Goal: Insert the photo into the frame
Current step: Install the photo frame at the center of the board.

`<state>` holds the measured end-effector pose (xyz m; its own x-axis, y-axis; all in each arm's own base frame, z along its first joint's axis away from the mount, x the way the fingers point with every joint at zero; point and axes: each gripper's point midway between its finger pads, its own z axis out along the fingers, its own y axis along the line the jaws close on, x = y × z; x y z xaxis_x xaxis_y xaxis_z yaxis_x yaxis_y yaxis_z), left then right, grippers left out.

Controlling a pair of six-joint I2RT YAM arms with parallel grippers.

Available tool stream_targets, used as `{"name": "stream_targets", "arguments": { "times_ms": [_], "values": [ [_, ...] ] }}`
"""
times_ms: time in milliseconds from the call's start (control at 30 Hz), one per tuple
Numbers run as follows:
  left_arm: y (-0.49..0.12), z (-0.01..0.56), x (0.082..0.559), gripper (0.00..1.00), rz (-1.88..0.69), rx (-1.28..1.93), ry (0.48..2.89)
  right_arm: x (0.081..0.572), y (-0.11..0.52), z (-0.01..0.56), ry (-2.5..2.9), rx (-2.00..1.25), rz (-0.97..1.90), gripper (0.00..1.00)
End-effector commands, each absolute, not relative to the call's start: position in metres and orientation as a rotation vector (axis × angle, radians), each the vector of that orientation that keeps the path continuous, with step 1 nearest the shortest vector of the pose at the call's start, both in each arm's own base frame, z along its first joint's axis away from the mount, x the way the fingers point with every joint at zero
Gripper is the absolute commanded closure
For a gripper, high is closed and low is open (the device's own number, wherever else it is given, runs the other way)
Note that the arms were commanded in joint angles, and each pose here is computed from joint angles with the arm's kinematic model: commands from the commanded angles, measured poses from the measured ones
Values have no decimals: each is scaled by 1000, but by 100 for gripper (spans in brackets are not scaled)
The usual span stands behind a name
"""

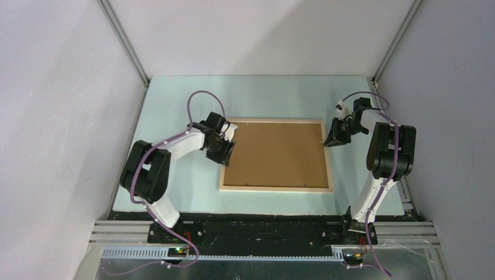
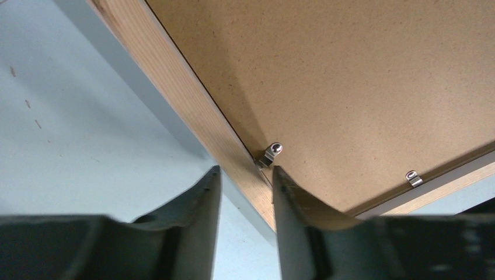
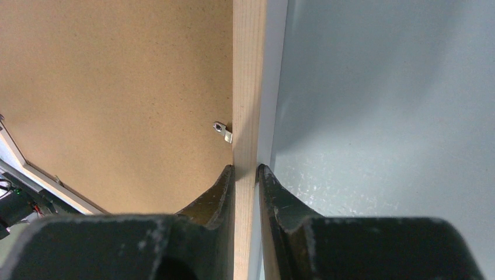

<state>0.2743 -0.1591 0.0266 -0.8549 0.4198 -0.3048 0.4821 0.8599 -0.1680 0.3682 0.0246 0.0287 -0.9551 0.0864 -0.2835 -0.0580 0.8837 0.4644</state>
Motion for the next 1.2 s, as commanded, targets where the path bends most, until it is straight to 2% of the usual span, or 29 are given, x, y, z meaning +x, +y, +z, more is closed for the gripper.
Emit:
{"name": "stream_targets", "arguments": {
  "times_ms": [0,300,633,800,1167],
  "values": [
    [-160,47,286,46,-355,697,2686,368,14,18,2775,11,635,97],
    [-152,59,292,25,-364,659,2654,369,17,22,2759,0,650,88],
    [-155,61,293,23,-381,699,2633,369,20,25,2752,-13,660,83],
    [-149,70,296,13,-333,703,2598,370,23,29,2740,-36,664,78],
    [-141,81,294,7,-279,770,2533,373,30,39,2711,-91,649,66]
  ]
}}
